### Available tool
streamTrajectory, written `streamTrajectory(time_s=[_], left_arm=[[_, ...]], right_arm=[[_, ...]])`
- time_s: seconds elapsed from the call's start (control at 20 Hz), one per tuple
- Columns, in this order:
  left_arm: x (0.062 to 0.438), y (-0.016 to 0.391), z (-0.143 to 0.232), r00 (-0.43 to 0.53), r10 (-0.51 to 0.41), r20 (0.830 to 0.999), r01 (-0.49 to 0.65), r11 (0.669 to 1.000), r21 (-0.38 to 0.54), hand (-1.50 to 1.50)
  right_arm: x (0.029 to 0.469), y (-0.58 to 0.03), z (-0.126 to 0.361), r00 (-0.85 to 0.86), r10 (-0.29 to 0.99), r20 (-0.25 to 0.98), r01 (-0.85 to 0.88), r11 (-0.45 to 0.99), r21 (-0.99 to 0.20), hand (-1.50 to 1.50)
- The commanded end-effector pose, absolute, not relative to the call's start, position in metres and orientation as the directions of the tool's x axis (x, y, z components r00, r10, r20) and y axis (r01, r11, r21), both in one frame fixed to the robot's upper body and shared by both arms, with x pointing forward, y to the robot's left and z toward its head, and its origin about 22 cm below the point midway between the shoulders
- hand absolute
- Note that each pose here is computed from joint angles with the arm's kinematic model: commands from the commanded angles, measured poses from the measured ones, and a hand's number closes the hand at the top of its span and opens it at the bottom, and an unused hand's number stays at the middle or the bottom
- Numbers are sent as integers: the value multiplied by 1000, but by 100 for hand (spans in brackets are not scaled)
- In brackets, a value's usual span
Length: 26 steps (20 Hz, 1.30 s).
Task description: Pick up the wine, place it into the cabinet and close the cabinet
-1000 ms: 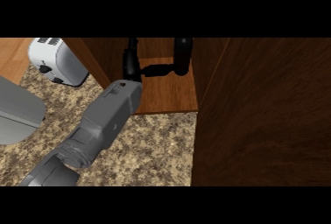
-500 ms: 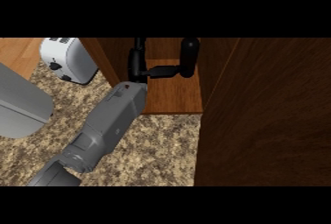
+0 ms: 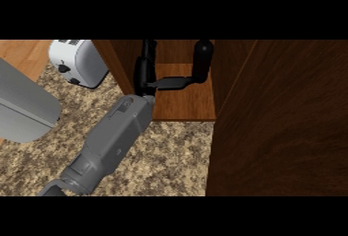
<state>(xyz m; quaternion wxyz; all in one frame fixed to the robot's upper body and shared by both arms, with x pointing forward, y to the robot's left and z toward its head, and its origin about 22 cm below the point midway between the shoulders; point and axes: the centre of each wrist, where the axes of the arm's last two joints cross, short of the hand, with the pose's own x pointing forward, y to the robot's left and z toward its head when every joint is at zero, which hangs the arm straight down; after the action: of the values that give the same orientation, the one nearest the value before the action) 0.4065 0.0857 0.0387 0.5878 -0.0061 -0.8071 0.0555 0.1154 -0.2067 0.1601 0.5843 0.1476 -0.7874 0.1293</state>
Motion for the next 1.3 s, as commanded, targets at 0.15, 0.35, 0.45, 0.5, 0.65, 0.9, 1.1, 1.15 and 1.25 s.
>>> streamTrajectory(time_s=[0.15,0.35,0.45,0.5,0.65,0.9,1.1,1.15,1.25], left_arm=[[366,72,36,-286,141,948,13,990,-144,-150],[340,75,40,-275,206,939,63,978,-197,-150],[321,95,25,-278,194,941,35,981,-191,-150],[302,85,31,-280,227,933,40,974,-225,-150],[286,97,27,-287,243,927,60,970,-236,-150],[242,93,32,-307,267,913,61,963,-261,-150],[211,98,38,-317,262,911,59,965,-257,-150],[205,103,30,-327,251,911,53,967,-248,-150],[192,112,28,-314,244,918,46,969,-242,-150]], right_arm=[[81,-216,191,-336,-100,937,-391,919,-42,-150],[85,-218,188,-340,-104,934,-383,923,-37,-150],[78,-217,190,-345,-121,931,-386,922,-23,-150],[93,-217,175,-331,-112,937,-380,925,-24,-150],[80,-213,197,-350,-123,929,-394,919,-26,-150],[87,-218,190,-345,-103,933,-392,919,-44,-150],[87,-215,195,-322,-84,943,-417,907,-62,-150],[73,-215,201,-295,-40,955,-463,880,-107,150],[93,-211,183,-290,24,957,-545,817,-186,150]])
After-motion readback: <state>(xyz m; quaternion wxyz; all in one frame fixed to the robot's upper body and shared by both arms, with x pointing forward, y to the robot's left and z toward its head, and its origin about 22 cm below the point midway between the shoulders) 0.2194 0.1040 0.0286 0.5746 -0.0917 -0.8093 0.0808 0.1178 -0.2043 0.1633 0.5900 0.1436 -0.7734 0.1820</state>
